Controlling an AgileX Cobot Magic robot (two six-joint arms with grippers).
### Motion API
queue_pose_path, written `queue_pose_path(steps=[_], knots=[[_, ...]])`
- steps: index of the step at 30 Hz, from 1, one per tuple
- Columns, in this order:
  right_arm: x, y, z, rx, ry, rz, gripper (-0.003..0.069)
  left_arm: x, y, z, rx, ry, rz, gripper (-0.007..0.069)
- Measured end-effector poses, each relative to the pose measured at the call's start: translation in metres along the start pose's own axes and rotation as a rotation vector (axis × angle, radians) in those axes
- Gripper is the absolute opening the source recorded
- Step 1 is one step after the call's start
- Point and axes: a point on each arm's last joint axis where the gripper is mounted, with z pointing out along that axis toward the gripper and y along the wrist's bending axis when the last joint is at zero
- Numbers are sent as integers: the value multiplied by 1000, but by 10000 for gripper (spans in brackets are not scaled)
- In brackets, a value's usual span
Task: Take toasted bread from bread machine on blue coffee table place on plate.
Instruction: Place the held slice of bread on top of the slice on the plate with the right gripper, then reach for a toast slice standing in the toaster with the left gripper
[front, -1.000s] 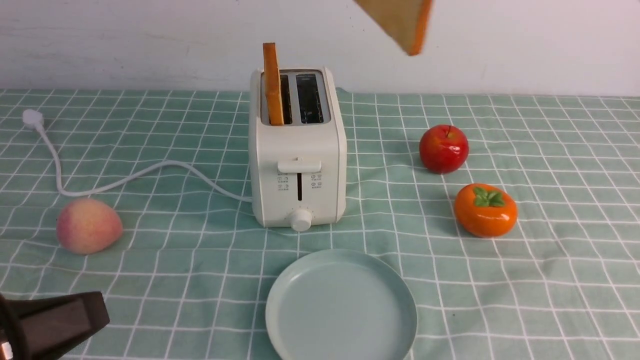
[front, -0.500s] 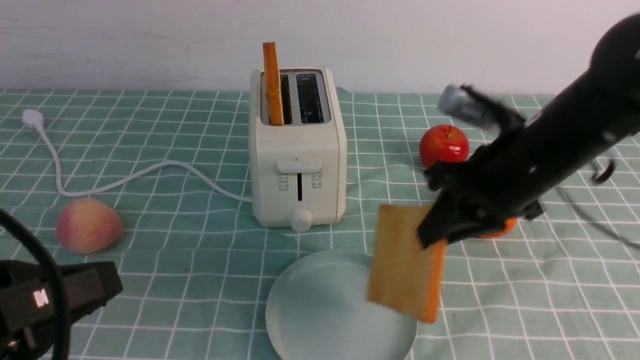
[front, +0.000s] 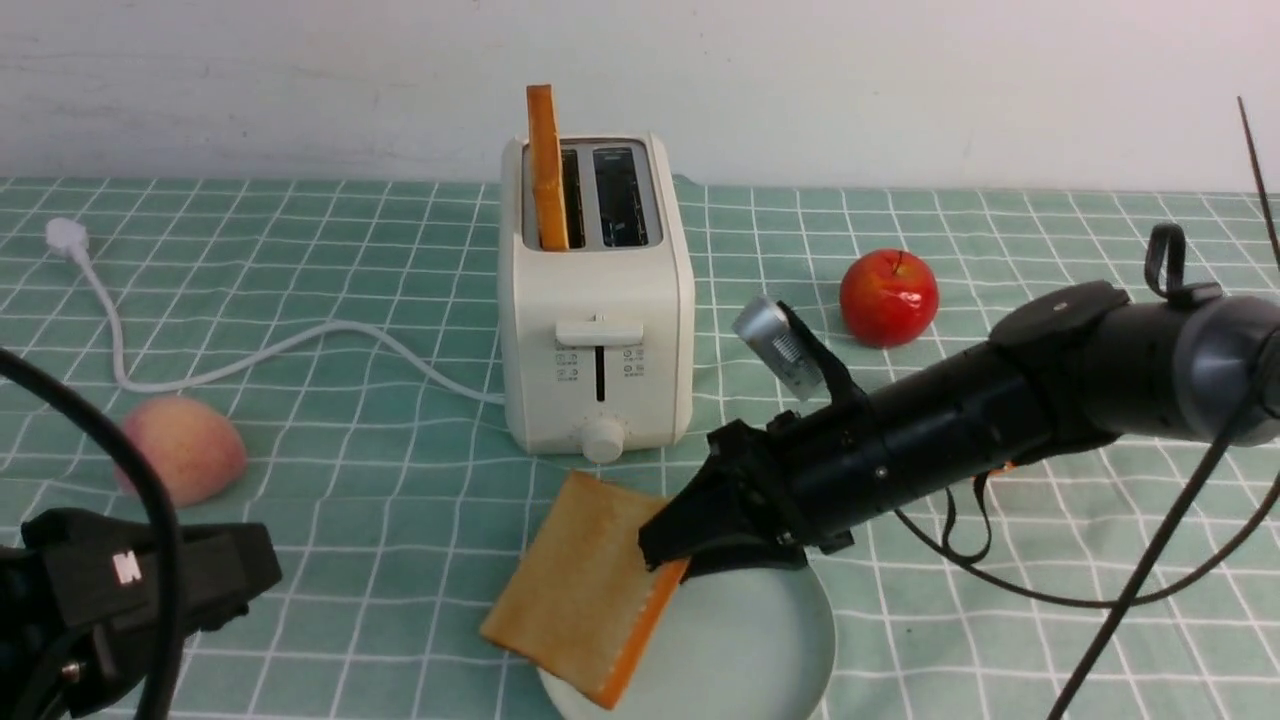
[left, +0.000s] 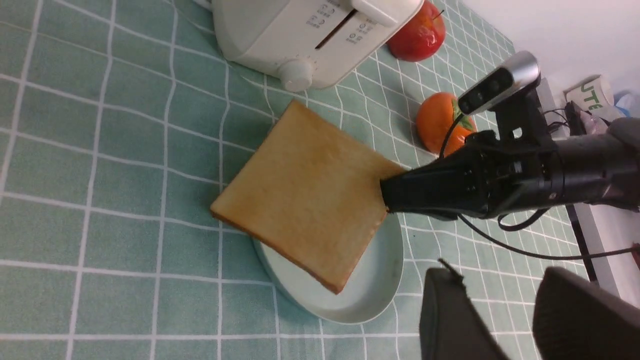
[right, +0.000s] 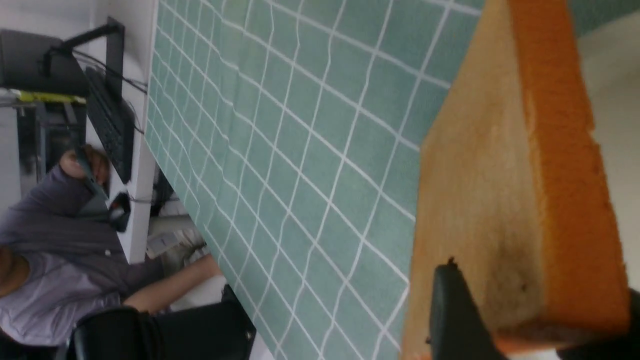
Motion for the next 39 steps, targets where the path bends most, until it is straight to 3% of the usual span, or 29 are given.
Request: queue_pose_path(steps=[3,4,6,10,13,16,17,20,21,22,25,31,35,39], knots=[[4,2,-4,34,40,-53,478,-3,1,0,-8,-34,23,287],[4,2,-5,36,42,-57,478,-3,1,0,-8,-34,23,290],[5,8,-17,82,50,-107,582,-7,1,0,-17,-72,51,340],[3,16,-42,164,31,-110,632,-11,3,3,-32,-98,85,416],[-3,26,-76,289,-19,-90,627,-14,6,13,-58,-81,118,510],[-2,52,-108,403,-82,-121,575,-21,3,27,-88,-18,180,566],[-2,52,-108,407,-82,-119,575,-22,3,28,-90,-13,185,568],[16,100,-128,425,-137,-241,511,-49,-13,56,-118,97,269,580],[16,100,-128,426,-136,-240,507,-51,-15,55,-112,91,273,580],[27,122,-134,419,-152,-308,481,-70,-24,77,-121,130,293,582],[43,145,-141,416,-153,-387,454,-102,-42,104,-112,140,300,584],[57,157,-149,427,-127,-431,442,-139,-74,171,-116,177,357,589],[61,157,-149,429,-93,-427,442,-150,-86,217,-213,144,344,589],[64,157,-149,427,-65,-421,442,-162,-80,260,-337,94,297,589]])
